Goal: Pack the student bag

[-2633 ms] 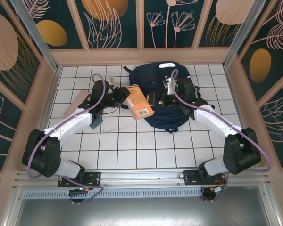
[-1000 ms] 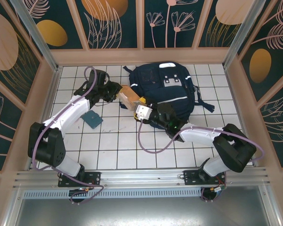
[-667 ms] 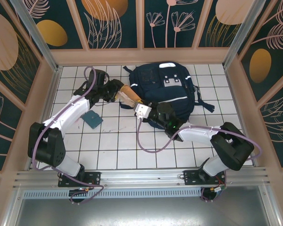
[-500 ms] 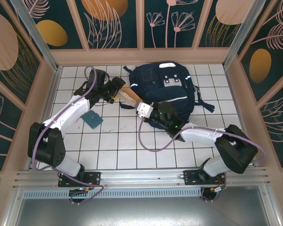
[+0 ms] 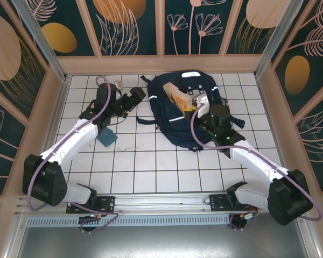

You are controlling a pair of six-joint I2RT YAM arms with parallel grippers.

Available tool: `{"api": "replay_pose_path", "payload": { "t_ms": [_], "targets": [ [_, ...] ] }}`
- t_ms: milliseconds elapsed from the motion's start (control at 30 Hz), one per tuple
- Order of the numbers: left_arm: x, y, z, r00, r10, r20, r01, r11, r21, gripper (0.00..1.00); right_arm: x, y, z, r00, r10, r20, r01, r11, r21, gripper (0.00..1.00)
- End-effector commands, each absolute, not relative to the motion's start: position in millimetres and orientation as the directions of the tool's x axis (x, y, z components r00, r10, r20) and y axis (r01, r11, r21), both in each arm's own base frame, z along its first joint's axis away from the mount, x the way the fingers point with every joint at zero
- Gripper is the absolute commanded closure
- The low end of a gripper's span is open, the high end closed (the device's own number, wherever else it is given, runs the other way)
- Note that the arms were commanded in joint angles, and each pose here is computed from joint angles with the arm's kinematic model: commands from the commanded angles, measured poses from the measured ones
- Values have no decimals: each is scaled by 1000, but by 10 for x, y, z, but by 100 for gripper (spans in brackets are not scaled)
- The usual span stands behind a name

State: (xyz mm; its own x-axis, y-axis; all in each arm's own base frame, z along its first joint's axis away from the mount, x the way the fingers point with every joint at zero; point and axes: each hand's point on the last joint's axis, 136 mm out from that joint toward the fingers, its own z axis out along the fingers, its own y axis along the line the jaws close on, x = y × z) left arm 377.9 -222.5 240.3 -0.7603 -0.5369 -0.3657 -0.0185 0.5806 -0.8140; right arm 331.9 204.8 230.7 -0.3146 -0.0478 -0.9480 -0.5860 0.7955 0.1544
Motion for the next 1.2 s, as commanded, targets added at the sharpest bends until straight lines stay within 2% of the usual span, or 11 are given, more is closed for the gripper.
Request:
{"api": "replay_pose_path", "payload": {
  "t_ms": [0, 67, 200, 500, 733, 900, 933, 1000, 1167],
  "targets": [
    [3657, -2504, 2519, -756, -413, -508, 147, 649, -746, 4, 3363, 1843, 2552, -444, 159, -882, -450, 811, 373, 100],
    [3592, -2683, 2442, -765, -348, -542, 189, 683, -705, 5, 3428, 1604, 2473, -511, 236, -827, -317, 842, 437, 100],
    [3454, -3091, 2265, -780, -201, -593, 302, 709, -637, 7, 3437, 1215, 2353, -585, 362, -726, -154, 829, 537, 100],
    [3275, -3891, 1765, -705, 224, -673, 542, 782, -307, 14, 3289, 403, 2356, -527, 625, -576, 62, 704, 708, 100],
    [3325, -4278, 1272, -624, 486, -612, 666, 740, -93, 16, 3199, 166, 2309, -516, 682, -519, 110, 653, 749, 100],
    [3515, -4360, 1048, -596, 562, -574, 681, 732, 8, 17, 3179, 150, 2324, -517, 676, -525, 107, 660, 744, 100],
    [3552, -4380, 1036, -588, 571, -573, 685, 728, 22, 18, 3177, 153, 2327, -517, 677, -524, 106, 658, 745, 100],
    [3564, -4463, 962, -566, 611, -554, 717, 696, 34, 25, 3172, 162, 2320, -520, 680, -518, 105, 652, 750, 100],
    [3563, -4523, 754, -541, 688, -483, 766, 640, 55, 26, 3168, 172, 2328, -521, 680, -516, 102, 650, 753, 100]
  ]
}}
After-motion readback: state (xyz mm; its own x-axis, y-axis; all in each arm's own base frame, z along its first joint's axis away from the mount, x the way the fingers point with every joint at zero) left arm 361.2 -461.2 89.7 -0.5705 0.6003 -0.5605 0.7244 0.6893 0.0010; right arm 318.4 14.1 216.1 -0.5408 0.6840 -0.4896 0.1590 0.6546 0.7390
